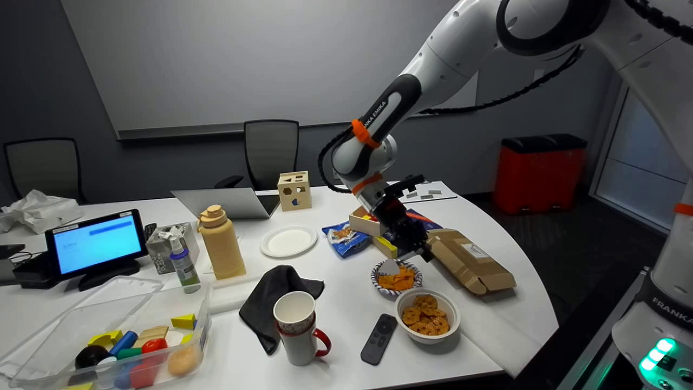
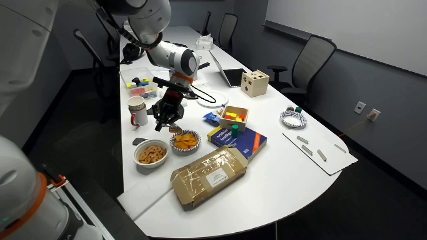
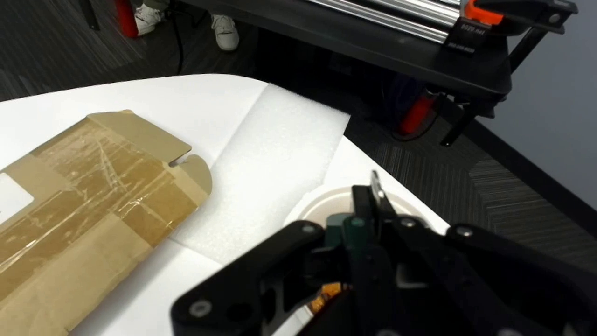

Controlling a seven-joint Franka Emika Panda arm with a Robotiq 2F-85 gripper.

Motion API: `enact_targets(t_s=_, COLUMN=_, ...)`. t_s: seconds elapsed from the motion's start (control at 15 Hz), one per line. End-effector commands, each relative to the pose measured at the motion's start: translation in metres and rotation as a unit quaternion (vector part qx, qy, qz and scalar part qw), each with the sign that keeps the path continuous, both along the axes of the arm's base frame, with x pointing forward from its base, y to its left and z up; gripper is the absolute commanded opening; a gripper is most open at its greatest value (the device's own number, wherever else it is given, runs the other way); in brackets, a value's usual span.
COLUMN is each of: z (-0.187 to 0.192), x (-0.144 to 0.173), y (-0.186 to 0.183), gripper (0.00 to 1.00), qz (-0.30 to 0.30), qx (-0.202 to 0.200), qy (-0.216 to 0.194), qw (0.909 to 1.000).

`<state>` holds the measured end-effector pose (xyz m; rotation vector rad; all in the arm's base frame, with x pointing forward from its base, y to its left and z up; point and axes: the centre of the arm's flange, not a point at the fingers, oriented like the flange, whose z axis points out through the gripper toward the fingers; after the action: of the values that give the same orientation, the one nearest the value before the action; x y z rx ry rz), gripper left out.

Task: Stir the contents of the white plate with blue markings with the silver spatula

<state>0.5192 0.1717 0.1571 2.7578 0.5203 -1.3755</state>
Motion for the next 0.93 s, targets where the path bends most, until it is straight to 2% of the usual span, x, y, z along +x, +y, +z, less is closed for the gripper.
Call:
enact_targets(t_s=0.0, z=-0.006, x=0.002, y=-0.016, gripper=0.01, qz=0.001, qx=-0.011, qy=-0.014, qw=0.9998)
enact_targets(t_s=0.27, z=-0.009, x=0.002, y=-0.035, gripper=0.01, qz=0.002, qx=-0.033, qy=-0.016, qw=0.9993)
enact_targets(t_s=0.47, z=-0.008, x=-0.001, y=-0.041, gripper=0.01, qz=0.013, qx=-0.044, qy=-0.002, qw=0.9989)
enact_targets(t_s=0.87, z=-0.014, x=-0.022, y=-0.029, gripper=0.01, qz=0.036, qx=-0.03, qy=0.072, qw=0.9963)
